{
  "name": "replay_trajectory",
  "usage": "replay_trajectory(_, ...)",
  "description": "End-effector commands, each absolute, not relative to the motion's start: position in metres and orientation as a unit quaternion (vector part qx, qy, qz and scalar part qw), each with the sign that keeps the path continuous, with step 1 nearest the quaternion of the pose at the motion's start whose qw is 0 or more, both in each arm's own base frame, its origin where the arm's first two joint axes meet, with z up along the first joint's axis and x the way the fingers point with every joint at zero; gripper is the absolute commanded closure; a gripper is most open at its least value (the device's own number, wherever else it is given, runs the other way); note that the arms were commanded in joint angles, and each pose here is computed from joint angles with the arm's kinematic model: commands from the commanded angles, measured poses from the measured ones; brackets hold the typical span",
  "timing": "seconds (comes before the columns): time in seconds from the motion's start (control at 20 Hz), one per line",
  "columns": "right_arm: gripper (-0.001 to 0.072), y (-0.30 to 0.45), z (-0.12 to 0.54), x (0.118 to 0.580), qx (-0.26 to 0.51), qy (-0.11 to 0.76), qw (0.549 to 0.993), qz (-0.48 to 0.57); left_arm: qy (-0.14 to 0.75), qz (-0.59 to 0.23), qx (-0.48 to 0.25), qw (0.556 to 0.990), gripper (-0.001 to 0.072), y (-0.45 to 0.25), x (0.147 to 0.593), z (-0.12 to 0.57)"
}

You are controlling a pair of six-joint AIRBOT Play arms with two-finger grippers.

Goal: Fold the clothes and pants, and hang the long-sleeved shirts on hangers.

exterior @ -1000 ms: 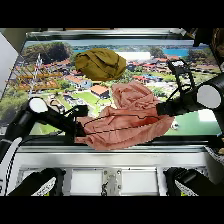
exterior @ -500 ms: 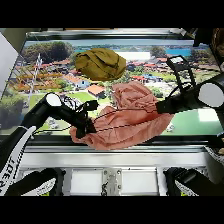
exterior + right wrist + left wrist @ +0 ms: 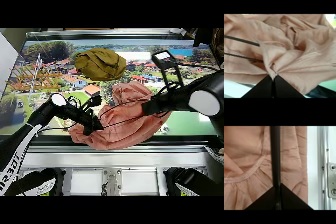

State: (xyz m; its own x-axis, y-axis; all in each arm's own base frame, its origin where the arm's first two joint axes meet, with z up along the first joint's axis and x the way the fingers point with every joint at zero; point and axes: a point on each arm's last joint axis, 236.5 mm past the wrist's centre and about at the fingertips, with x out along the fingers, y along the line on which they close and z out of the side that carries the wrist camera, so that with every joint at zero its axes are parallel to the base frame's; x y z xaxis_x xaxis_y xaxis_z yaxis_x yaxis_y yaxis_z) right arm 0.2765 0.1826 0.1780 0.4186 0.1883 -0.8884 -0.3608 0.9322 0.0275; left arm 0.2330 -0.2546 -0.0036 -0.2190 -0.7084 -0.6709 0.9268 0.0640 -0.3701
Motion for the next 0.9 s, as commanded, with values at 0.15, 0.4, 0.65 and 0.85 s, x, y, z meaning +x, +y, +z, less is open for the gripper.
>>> replay_trajectory(0.15,0.0701,0.248,0.181,0.271,-0.074,0.476,0.846,0.227,0.397,-0.670,0.130,0.614,0.0701,-0.257,0.235,-0.002)
replay_trajectory(0.4,0.0701,0.261,0.183,0.275,-0.059,0.465,0.851,0.236,0.403,-0.666,0.125,0.615,0.0702,-0.257,0.235,-0.002)
replay_trajectory(0.65,0.0701,0.293,0.183,0.269,-0.029,0.463,0.838,0.287,0.403,-0.666,0.125,0.615,0.0701,-0.257,0.235,-0.002)
replay_trajectory(0.85,0.0690,0.294,0.180,0.270,-0.032,0.467,0.836,0.288,0.403,-0.666,0.125,0.615,0.0701,-0.257,0.235,-0.002)
